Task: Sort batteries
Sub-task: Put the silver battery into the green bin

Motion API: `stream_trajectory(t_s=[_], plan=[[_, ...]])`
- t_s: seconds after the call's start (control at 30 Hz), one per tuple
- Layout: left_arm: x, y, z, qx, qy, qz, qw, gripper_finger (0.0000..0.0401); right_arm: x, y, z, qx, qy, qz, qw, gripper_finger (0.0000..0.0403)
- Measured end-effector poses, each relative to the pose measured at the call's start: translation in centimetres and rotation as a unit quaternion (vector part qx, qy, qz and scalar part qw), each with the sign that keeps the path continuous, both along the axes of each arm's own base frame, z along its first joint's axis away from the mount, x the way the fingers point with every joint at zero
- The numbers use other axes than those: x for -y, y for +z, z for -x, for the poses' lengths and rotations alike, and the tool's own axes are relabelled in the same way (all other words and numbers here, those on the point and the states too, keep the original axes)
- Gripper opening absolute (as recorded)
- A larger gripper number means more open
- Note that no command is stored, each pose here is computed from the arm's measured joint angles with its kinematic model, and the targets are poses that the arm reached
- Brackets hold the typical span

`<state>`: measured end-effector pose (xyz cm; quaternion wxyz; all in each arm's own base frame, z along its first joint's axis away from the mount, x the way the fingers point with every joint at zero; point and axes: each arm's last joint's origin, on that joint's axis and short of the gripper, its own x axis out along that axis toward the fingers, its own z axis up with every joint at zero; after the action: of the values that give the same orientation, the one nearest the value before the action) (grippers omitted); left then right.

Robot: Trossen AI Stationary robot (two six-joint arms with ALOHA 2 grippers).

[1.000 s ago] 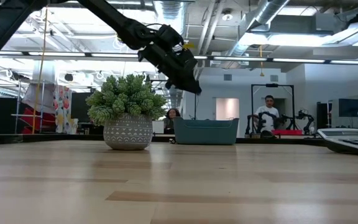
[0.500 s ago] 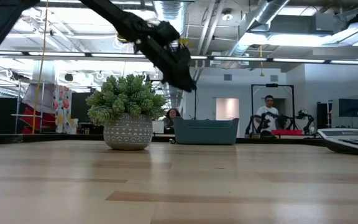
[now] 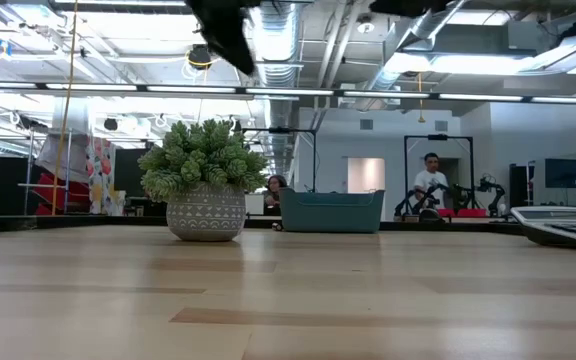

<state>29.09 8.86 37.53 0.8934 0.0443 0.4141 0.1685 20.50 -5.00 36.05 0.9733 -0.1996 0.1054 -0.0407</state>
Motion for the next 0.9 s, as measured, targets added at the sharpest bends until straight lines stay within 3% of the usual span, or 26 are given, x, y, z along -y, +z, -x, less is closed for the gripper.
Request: stream_trajectory(t_s=[0.3,0.5,0.7,0.9], plan=[[9.7,-0.4,4.5,-0.141,0.023,0.079,0.987,0.0077,0.3,-2.4,-4.0,-0.029,0.012,-0.020,0.999,0.0220],[14.9,-1.1,6.9,-0.195,0.069,0.095,0.974,0.0076,-0.1,-3.3,-6.5,-0.018,0.030,-0.016,0.999,0.0220],[19.3,-2.3,8.6,-0.192,0.076,0.113,0.972,0.0089,-0.5,-3.7,-9.2,-0.039,0.046,-0.015,0.998,0.0220],[21.3,-3.5,10.0,-0.146,0.146,0.105,0.973,0.0100,-0.4,-2.9,-11.9,-0.056,0.056,-0.002,0.997,0.0220]])
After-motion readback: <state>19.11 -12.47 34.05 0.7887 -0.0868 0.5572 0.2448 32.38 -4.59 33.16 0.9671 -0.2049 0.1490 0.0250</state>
